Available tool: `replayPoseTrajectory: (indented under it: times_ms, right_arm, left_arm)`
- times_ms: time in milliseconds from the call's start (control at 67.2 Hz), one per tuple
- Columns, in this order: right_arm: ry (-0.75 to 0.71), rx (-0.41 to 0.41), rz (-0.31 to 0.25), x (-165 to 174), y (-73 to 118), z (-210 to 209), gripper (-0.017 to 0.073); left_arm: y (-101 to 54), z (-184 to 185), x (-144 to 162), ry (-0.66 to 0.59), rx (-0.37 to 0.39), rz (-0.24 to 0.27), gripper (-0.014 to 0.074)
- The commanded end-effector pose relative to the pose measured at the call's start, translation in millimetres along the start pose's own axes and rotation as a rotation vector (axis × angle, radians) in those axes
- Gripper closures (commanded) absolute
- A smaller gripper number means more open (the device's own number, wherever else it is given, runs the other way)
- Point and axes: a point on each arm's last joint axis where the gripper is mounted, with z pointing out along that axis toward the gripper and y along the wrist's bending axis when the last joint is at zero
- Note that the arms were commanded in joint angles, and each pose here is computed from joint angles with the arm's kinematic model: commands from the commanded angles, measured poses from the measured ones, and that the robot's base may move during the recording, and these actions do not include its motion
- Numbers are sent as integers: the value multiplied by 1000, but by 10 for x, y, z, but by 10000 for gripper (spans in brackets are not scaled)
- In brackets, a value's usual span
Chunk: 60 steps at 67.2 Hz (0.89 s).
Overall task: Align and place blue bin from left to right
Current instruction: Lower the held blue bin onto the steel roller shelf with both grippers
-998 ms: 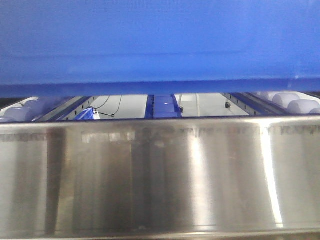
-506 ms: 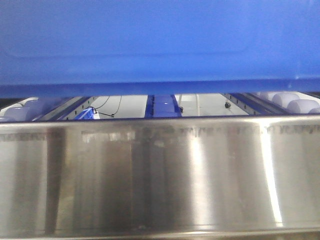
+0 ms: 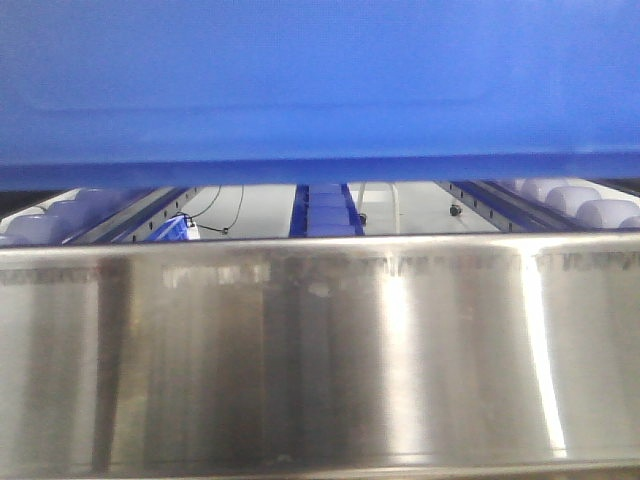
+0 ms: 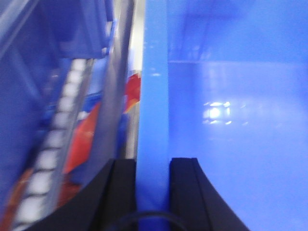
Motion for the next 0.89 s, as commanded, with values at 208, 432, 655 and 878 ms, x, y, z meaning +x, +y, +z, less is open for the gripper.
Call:
replayPoseTrajectory:
  times_ms: [208,432,655,878]
  right_arm:
    - [-76,-82,76,-217,-10,302,629]
    - [-29,-52,82,-226,8,633,629]
    - [-32,-51,61,-225,72,785,629]
    - [-24,-48,56,-215,89,830,629]
  left_arm:
    - [-48,332,-139,2,138,-50,704]
    - [-34,662,-142,48,94,-70,704]
    - [-113,893,-78,92,66,-50,704]
    - [-155,943,-83,78,87,-48,704]
